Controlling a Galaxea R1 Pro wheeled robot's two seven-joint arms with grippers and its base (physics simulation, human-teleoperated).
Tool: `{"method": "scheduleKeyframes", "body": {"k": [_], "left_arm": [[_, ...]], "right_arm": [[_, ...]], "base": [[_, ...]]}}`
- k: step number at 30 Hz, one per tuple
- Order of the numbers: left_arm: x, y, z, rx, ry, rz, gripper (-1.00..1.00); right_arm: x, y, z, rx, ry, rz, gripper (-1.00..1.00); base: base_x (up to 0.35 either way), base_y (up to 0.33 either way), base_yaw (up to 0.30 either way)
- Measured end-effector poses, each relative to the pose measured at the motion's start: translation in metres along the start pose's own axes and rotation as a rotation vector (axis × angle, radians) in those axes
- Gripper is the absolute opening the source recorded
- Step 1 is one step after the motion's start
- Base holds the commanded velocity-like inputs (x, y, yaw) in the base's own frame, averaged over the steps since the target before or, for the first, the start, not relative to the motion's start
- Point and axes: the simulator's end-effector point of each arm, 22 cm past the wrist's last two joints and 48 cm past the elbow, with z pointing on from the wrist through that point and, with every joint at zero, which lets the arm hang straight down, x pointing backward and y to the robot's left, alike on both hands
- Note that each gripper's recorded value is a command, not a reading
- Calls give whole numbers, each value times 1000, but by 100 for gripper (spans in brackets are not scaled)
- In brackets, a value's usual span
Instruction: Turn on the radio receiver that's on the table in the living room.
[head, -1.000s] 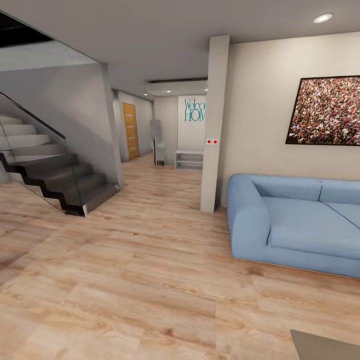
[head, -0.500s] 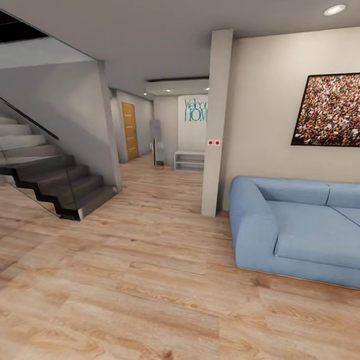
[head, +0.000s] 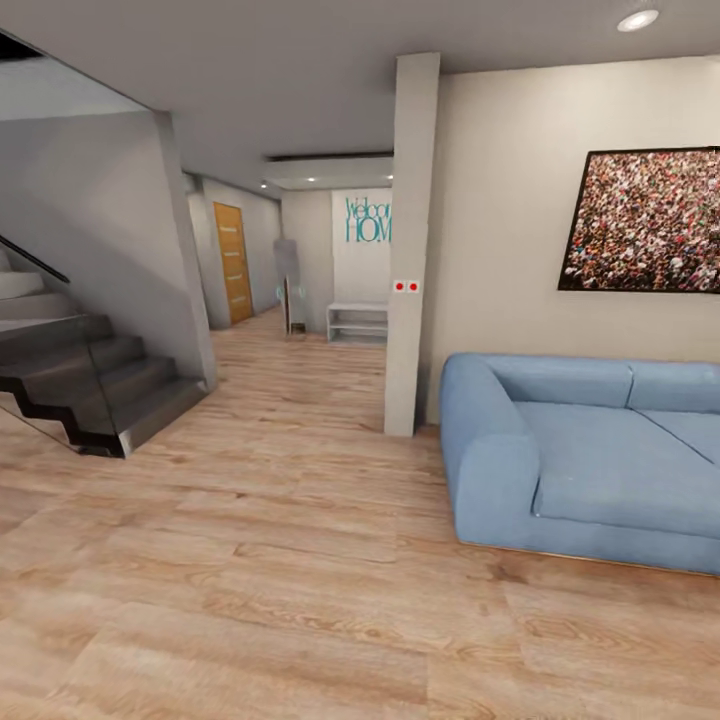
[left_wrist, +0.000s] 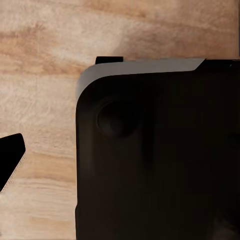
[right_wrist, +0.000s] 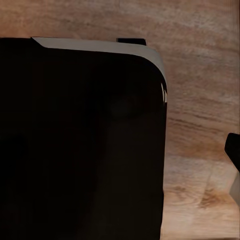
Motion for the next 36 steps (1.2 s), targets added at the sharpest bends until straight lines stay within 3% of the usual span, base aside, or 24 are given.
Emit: {"method": "scheduleKeyframes", "body": {"k": [36], "left_arm": [[0, 2, 0, -8, 0, 0, 100]], "right_arm": [[1, -1, 0, 0, 2, 1, 100]], "base": [[1, 0, -285]]}}
